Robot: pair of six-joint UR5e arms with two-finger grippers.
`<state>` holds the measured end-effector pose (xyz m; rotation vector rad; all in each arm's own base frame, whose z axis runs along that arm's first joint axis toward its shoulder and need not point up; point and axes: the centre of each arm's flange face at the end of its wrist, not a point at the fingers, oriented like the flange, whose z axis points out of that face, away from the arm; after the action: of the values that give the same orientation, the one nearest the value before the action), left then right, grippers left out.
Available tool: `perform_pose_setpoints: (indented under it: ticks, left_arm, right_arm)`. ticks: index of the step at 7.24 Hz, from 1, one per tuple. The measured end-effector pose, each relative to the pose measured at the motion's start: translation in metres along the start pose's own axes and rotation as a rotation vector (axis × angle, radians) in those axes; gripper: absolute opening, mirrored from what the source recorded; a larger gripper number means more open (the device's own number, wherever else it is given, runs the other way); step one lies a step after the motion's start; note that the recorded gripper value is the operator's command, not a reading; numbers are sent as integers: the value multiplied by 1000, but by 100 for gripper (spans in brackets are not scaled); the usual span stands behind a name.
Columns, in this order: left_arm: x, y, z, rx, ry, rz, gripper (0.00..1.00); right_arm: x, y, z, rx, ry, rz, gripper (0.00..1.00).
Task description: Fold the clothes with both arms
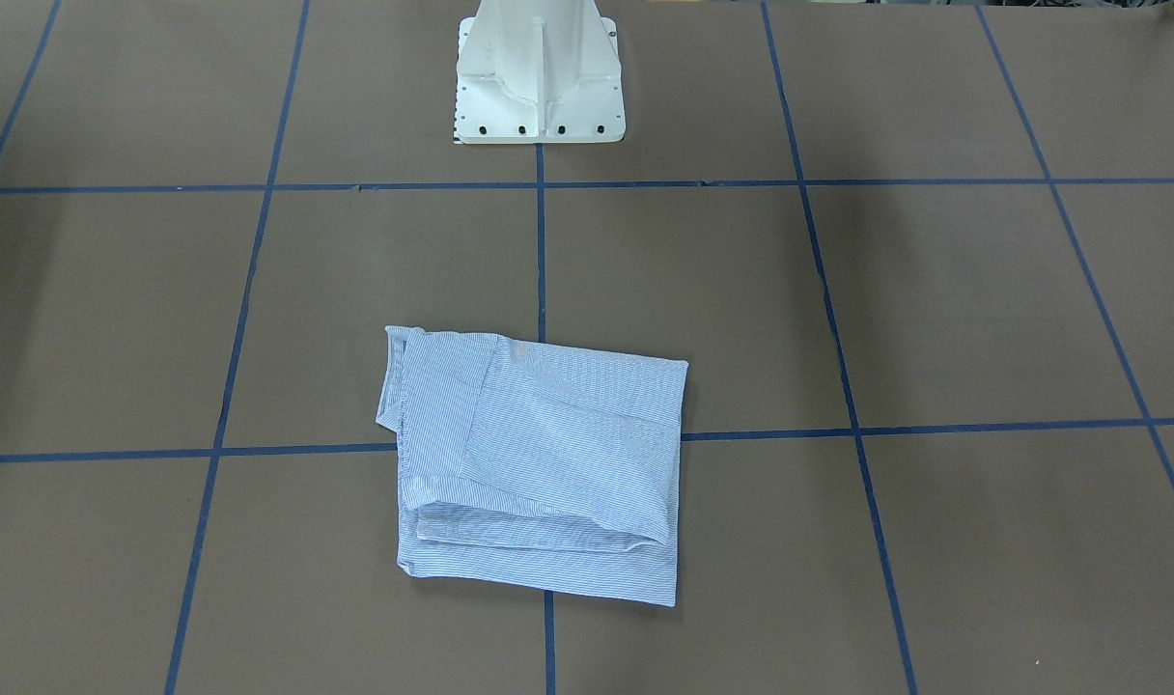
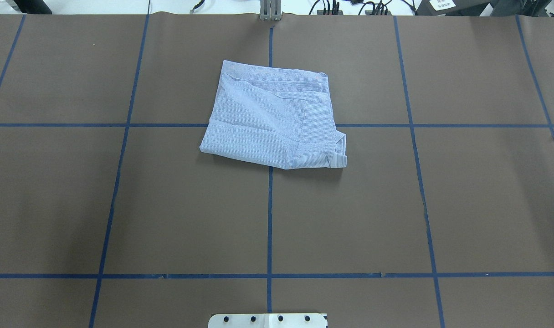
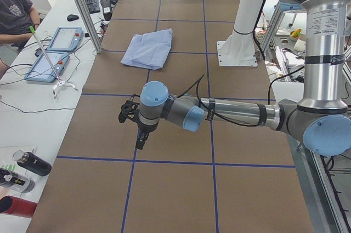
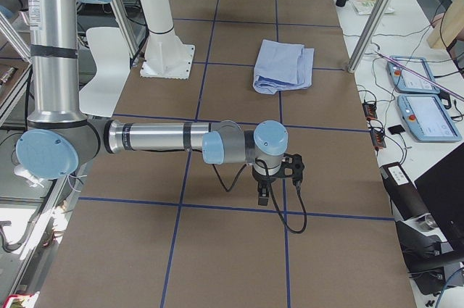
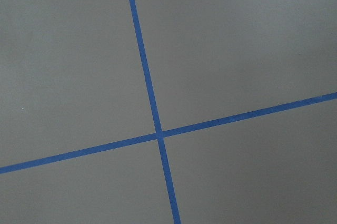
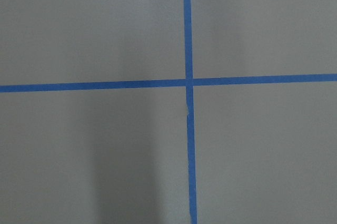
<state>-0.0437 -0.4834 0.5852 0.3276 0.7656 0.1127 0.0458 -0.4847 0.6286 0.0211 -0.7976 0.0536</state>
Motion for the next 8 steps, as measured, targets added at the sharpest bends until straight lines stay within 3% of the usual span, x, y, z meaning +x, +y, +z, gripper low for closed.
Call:
perform_pose_setpoints:
  ticks: [5, 8]
  left_arm:
    - [-8, 2, 9, -2, 2, 0, 100]
    - [4, -14, -1, 42, 17, 46, 100]
  right_arm:
    - [5, 8, 4, -6, 2, -3, 100]
    - [7, 13, 8, -17, 4, 4, 100]
